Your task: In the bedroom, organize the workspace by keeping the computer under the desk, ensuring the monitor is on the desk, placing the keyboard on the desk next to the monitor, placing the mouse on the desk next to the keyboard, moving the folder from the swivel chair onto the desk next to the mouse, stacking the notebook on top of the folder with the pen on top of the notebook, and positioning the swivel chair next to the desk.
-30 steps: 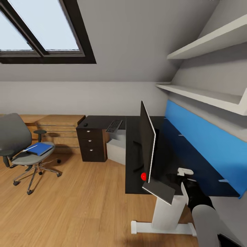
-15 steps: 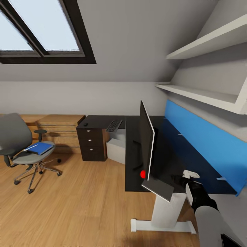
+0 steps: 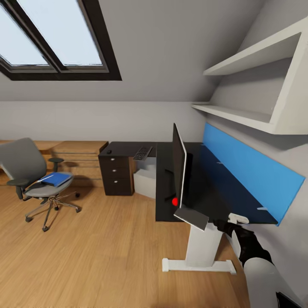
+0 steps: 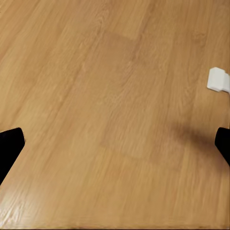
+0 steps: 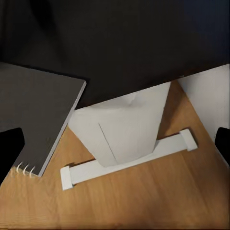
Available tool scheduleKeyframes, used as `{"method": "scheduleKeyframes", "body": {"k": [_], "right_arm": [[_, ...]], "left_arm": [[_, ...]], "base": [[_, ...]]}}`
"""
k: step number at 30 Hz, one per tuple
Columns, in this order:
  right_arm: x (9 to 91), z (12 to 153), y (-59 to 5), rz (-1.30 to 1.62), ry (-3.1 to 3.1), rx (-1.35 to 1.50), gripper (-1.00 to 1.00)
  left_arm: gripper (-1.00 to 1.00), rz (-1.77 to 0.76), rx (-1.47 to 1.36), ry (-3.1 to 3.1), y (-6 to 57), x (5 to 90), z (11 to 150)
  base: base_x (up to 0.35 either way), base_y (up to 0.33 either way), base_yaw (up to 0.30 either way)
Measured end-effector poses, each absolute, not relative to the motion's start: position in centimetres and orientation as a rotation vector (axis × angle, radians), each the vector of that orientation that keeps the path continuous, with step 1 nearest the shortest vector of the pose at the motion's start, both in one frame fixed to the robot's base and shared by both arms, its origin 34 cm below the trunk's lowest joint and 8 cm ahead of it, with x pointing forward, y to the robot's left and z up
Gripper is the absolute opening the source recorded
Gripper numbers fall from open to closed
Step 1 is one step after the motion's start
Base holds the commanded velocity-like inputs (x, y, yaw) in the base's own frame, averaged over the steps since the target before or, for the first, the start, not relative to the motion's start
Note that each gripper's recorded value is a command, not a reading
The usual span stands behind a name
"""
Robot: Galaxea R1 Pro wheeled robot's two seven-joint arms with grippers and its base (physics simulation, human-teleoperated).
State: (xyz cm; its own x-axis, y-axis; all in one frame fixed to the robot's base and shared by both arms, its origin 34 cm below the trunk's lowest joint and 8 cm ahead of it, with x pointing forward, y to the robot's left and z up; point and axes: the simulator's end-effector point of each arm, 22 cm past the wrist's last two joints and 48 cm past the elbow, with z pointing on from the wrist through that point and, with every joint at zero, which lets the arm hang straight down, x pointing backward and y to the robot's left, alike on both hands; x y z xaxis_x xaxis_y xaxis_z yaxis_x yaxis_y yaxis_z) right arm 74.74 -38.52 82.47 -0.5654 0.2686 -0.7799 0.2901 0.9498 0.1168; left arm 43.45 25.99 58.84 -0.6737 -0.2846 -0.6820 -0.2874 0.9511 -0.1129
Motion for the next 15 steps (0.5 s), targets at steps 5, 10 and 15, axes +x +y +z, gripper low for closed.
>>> {"method": "scheduleKeyframes", "body": {"k": [5, 10, 15], "right_arm": [[74.83, 82.69, -38.72, -0.036, 2.186, 0.39, 1.0], [74.79, 82.63, -38.59, -0.034, 2.186, 0.39, 1.0], [74.74, 82.47, -38.39, -0.029, 2.189, 0.391, 1.0]], "left_arm": [[1.0, 0.002, -0.399, 2.348, 25.92, 43.39, 58.81], [1.0, -0.003, -0.395, 2.351, 25.74, 43.34, 58.78], [1.0, -0.005, -0.391, 2.349, 25.61, 43.37, 58.81]], "base": [[-0.139, 0.0, 0.0], [-0.002, 0.0, 0.0], [0.032, 0.0, 0.0]]}}
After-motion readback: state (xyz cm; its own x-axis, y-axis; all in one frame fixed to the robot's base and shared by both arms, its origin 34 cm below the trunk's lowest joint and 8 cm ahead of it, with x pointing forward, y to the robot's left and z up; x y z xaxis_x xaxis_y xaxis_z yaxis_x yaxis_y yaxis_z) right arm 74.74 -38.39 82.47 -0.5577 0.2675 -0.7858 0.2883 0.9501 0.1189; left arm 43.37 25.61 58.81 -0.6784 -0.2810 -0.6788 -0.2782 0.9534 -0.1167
